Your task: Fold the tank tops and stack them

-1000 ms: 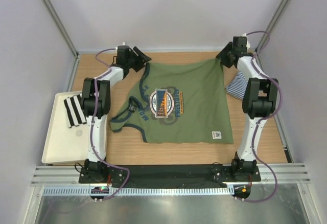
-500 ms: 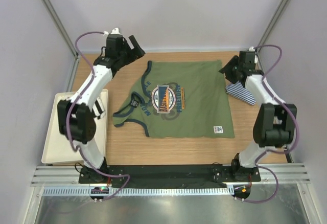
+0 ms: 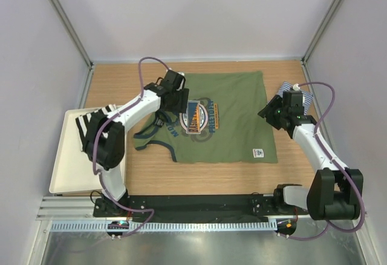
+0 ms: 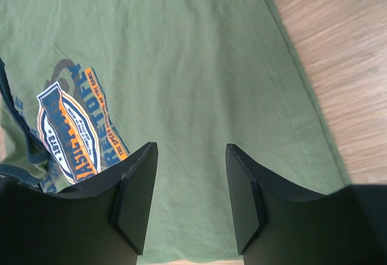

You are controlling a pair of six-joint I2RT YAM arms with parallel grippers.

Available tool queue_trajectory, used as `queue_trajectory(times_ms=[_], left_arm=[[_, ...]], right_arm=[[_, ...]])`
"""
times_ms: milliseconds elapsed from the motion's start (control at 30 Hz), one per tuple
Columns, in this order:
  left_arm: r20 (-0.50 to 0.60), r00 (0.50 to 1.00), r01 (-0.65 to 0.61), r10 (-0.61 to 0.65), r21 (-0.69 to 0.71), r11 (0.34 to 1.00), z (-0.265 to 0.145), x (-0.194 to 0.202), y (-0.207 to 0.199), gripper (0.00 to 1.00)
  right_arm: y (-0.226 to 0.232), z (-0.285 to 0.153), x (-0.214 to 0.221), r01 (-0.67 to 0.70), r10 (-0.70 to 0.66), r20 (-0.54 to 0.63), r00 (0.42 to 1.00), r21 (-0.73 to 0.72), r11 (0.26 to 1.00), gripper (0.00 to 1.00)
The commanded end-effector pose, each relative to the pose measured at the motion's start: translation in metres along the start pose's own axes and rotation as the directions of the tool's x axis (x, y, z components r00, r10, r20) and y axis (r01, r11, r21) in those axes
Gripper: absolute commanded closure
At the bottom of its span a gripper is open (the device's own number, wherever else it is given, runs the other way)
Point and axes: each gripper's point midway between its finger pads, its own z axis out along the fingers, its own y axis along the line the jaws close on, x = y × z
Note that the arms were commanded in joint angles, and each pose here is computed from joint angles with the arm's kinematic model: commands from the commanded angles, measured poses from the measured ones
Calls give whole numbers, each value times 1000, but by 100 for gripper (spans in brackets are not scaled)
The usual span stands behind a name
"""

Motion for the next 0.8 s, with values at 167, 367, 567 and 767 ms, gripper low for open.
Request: queue_trajectory(times_ms=[167, 367, 567, 767], left_arm=[[-82, 993, -88, 80, -94, 992, 26, 7, 16, 41], [-103, 992, -88, 78, -92, 992, 52, 4, 12, 58], [-125, 992, -34, 17, -142, 989, 54, 4, 31, 100], [-51, 991, 121, -126, -90, 989, 38, -29, 66, 100]], right_arm=[[-9, -7, 20, 58, -58, -23, 998, -23, 998, 45], [-14, -2, 25, 69, -69, -38, 997, -16, 998, 45], [-26, 3, 35, 61, -60, -59, 996, 22, 998, 45], [-54, 2, 46, 38, -26, -64, 998, 192, 981, 42]])
